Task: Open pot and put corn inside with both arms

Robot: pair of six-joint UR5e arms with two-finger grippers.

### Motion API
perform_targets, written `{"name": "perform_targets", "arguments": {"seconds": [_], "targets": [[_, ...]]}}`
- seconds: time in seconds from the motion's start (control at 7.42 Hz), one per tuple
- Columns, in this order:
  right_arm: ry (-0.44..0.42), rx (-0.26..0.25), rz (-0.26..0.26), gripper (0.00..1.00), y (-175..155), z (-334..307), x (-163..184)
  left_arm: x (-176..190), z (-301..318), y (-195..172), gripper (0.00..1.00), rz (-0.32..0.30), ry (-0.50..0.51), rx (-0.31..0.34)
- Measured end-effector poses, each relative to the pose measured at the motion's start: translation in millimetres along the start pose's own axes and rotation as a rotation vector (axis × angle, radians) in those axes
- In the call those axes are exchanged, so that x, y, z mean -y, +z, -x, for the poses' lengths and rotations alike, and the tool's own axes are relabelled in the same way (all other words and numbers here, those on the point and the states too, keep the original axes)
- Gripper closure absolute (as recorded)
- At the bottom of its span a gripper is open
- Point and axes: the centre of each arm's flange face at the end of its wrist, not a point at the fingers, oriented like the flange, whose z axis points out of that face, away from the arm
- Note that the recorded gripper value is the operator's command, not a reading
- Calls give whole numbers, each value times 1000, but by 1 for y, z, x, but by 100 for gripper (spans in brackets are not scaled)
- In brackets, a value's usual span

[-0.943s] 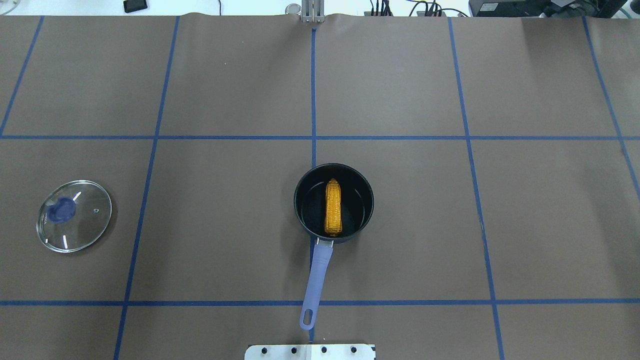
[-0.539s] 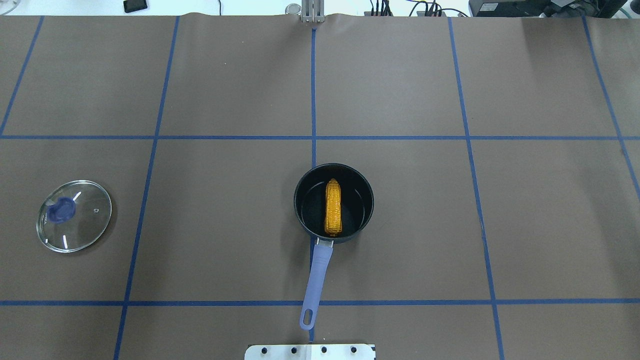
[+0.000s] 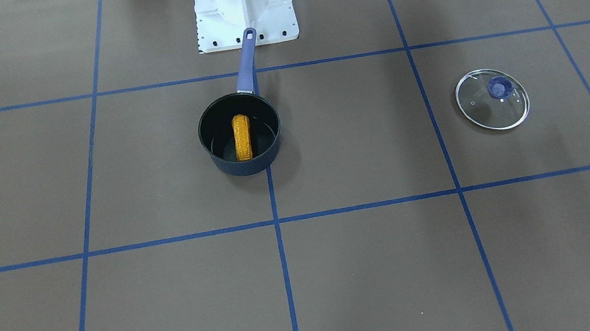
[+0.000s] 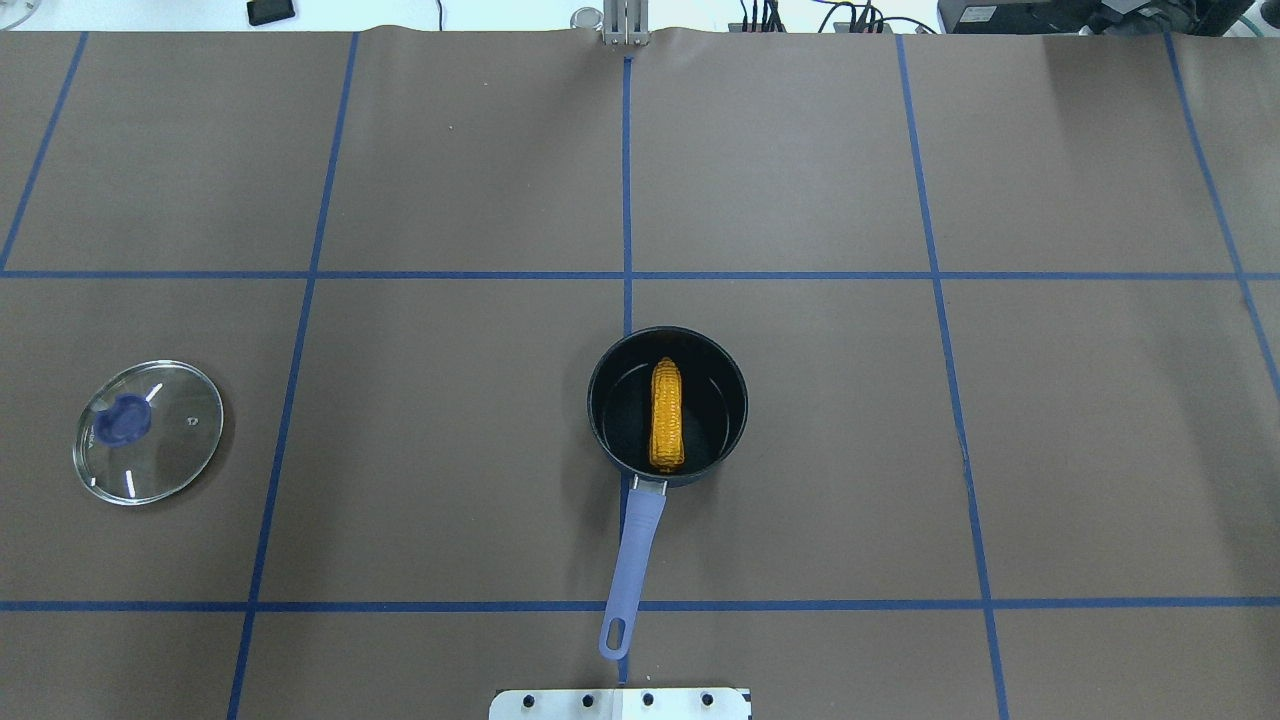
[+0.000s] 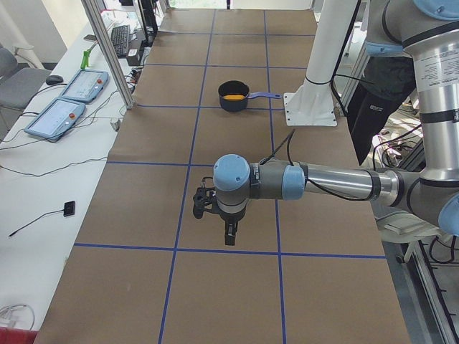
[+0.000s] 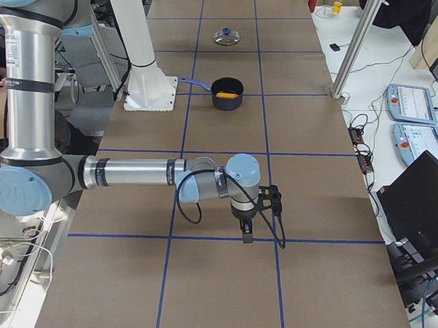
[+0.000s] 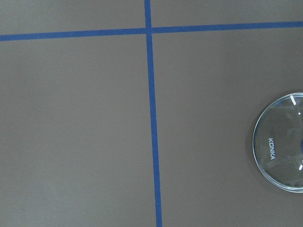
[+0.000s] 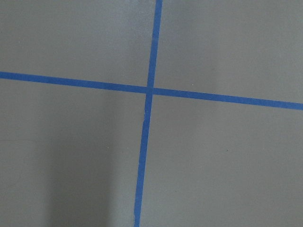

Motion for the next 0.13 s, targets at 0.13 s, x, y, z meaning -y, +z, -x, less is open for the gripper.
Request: {"name": "perform_targets", "arguments": {"seconds": [0.13], "targets": [[-1,0,0,0,0,0,0,0,0,0,2,-1,1,1]]}}
